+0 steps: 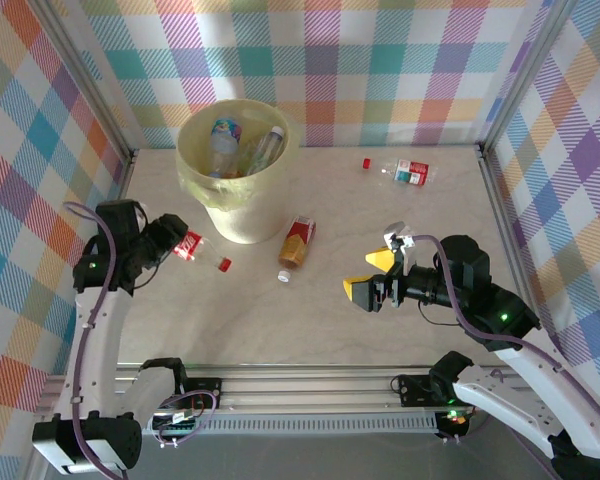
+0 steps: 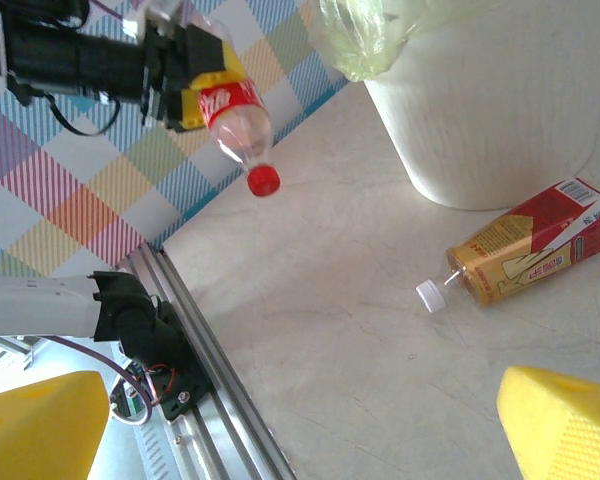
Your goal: Put the plastic bottles in the bin
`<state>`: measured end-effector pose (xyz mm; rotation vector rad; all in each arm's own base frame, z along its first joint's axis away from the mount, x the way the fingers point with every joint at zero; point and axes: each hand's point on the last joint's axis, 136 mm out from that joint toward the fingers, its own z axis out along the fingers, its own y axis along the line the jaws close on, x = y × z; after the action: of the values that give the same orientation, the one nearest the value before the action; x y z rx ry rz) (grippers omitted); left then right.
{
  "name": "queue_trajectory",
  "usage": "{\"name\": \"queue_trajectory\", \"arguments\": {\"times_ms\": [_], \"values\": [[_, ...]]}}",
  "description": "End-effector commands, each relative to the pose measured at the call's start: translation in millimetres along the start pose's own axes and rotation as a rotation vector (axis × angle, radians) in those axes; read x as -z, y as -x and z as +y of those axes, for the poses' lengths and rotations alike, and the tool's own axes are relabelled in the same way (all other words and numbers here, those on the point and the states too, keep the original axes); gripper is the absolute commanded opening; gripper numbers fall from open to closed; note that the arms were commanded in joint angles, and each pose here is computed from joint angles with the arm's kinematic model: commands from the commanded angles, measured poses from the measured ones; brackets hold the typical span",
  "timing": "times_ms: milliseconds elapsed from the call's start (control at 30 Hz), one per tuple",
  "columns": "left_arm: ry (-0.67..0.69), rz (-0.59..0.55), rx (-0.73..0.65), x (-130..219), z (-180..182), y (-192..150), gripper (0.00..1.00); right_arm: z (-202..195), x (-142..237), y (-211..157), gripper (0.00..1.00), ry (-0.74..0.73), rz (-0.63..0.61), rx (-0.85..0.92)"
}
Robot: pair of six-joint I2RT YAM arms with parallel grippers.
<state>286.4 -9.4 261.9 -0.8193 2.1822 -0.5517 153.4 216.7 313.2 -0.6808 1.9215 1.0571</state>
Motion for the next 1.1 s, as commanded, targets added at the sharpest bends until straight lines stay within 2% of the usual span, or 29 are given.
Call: {"name": "queue_trajectory", "arguments": {"times_ms": [0,267,533,700,833,1067], "values": [[-0.027,-0.065,-0.086,25.2,-21.7,25.5,0.51,12.1,10.4,16.7,1.00,0.028,-0.052,0.044],[-0.181,-0.230,-0.230,75.6,-104.1,96.1,0.52,13.1,15.1,18.7,1.00,0.021,-0.066,0.052],[-0.271,-0.341,-0.344,86.6,-160.9,147.9,0.52,14.0,14.6,21.7,1.00,0.023,-0.070,0.054],[-0.298,-0.384,-0.447,77.6,-193.8,163.2,0.52,13.8,14.4,23.0,1.00,0.020,-0.067,0.057],[-0.278,-0.403,-0.582,61.5,-217.2,166.5,0.53,13.2,14.9,22.8,1.00,0.015,-0.066,0.056],[-0.272,-0.379,-0.806,26.8,-255.6,147.6,0.55,11.6,14.3,21.6,1.00,0.007,-0.060,0.054]]}}
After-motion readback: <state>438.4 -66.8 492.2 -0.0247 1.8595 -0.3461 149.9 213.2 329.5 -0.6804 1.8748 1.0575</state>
